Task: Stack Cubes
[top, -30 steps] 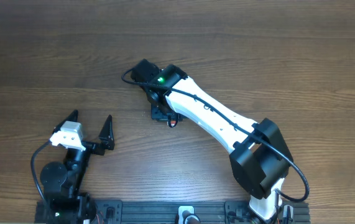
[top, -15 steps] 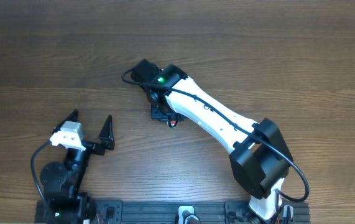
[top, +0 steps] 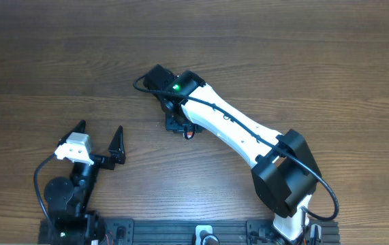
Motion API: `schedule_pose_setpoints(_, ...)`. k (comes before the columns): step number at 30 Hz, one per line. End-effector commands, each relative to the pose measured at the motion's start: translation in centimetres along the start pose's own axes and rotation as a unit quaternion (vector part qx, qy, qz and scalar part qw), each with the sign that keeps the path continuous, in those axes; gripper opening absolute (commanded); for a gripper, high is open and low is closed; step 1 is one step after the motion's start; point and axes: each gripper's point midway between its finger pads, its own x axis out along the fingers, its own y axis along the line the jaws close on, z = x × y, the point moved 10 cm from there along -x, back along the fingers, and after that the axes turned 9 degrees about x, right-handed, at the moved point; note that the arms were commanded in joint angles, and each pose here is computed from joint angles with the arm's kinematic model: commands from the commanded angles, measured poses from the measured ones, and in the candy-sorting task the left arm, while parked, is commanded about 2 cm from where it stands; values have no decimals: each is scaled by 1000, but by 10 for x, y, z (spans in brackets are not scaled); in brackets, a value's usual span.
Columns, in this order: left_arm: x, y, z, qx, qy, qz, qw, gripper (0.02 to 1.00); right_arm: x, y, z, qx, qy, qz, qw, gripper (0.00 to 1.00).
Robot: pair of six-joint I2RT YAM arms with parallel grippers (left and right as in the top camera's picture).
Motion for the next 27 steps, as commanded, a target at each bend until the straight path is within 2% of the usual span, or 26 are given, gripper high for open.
schedule_pose_setpoints(1, 0, 0, -1, 7, 0, 0, 1000, 1000, 2, 2, 5, 7, -3, -1, 1000, 297)
schedule_pose_setpoints(4, 0, 0, -1, 7, 0, 0, 1000, 1000, 2, 2, 5, 7, -3, -1, 1000, 314)
schedule_pose_setpoints(9, 0, 0, -1, 8, 0, 0, 1000, 998, 2, 2, 5, 7, -3, -1, 1000, 441)
schedule_pose_setpoints(11, 0, 0, -1, 7, 0, 0, 1000, 998, 2, 2, 5, 7, -3, 0, 1000, 584)
schedule_pose_setpoints(15, 0, 0, -1, 7, 0, 0, 1000, 1000, 0, 3, 6, 7, -10, 3, 1000, 790)
schedule_pose_setpoints(19, 0, 0, -1, 8, 0, 0, 1000, 998, -21, 3, 13, 6, -43, 7, 999, 910)
schedule_pose_setpoints(23, 0, 0, -1, 7, 0, 0, 1000, 1000, -60, -4, 25, -2, -81, 15, 997, 928)
schedule_pose_setpoints(27, 0, 0, -1, 8, 0, 0, 1000, 998, -86, -31, 34, 13, -88, 3, 996, 934)
